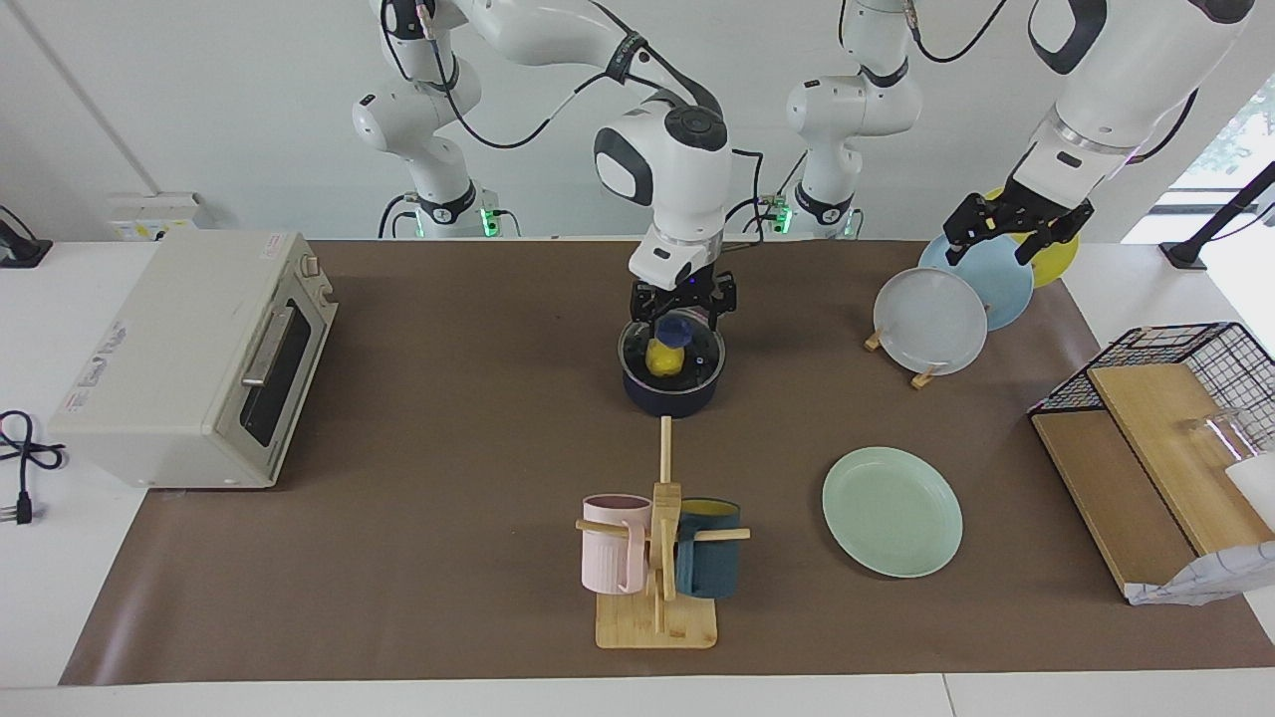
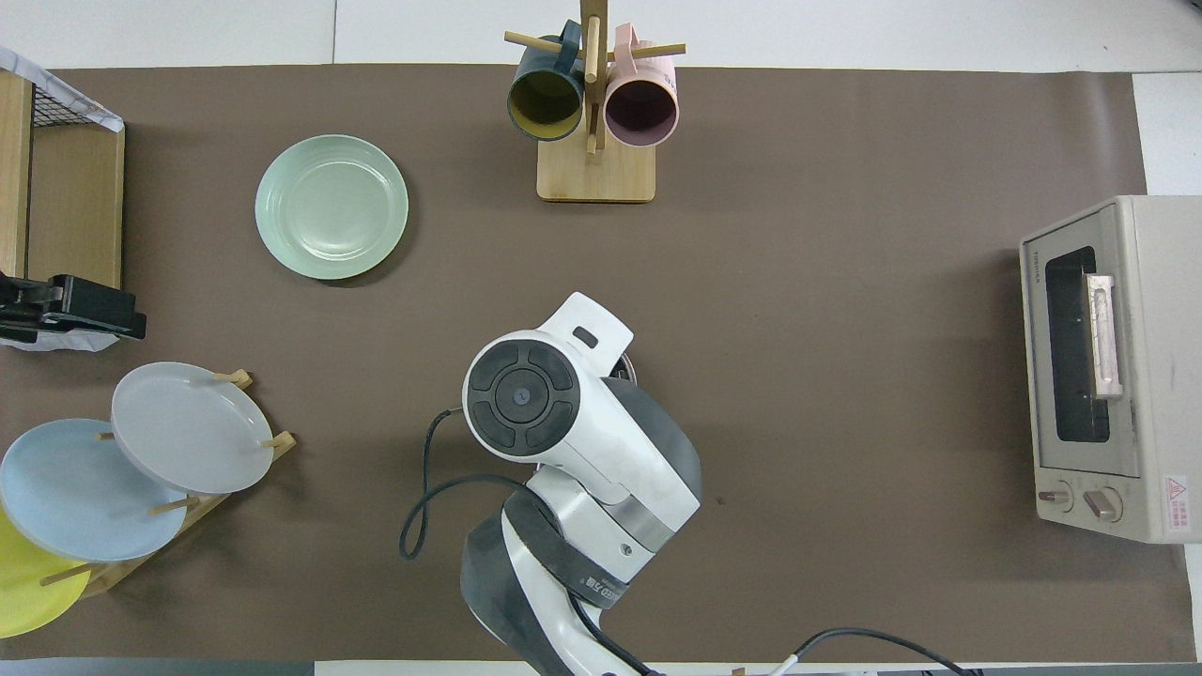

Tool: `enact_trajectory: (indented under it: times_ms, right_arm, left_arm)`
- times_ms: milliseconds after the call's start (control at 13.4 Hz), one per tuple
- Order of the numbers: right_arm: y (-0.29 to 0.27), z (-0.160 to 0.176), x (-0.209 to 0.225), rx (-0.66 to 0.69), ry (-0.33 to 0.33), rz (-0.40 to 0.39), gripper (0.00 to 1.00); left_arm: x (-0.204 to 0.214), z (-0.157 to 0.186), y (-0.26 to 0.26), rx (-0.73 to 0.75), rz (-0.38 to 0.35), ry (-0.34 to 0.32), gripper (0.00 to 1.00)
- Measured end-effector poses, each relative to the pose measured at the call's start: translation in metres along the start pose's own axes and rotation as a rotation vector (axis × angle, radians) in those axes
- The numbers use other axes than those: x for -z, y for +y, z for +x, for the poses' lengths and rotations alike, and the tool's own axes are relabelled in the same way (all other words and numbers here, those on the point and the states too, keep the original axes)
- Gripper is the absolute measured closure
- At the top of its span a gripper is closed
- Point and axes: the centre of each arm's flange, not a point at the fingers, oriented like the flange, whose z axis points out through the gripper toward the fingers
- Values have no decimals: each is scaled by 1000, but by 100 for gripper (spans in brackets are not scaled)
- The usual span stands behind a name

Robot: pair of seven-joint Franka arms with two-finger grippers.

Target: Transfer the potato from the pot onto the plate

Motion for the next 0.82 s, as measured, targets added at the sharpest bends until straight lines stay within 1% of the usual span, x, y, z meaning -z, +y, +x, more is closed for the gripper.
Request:
enact_trajectory:
  times_ms: [298, 372, 447, 521, 596, 670, 819]
  right_arm:
    - [6, -8, -3, 3, 3, -1, 0]
    - [6, -8, -4, 3, 2, -1, 4]
    - [6, -8, -4, 3, 1, -2, 4]
    - [6, -8, -4, 3, 1, -2, 11]
    - [6, -8, -4, 3, 2, -3, 11]
    - [6, -8, -4, 3, 3, -3, 13]
    - [6, -7, -4, 5, 11, -2, 13]
  left_arm:
    - [0, 0, 0, 0, 0, 0, 0]
    - [0, 0, 0, 0, 0, 0, 0]
    - [0, 0, 0, 0, 0, 0, 0]
    - [0, 0, 0, 0, 0, 0, 0]
    - [0, 0, 0, 0, 0, 0, 0]
    - [0, 0, 0, 0, 0, 0, 0]
    - [0, 0, 0, 0, 0, 0, 0]
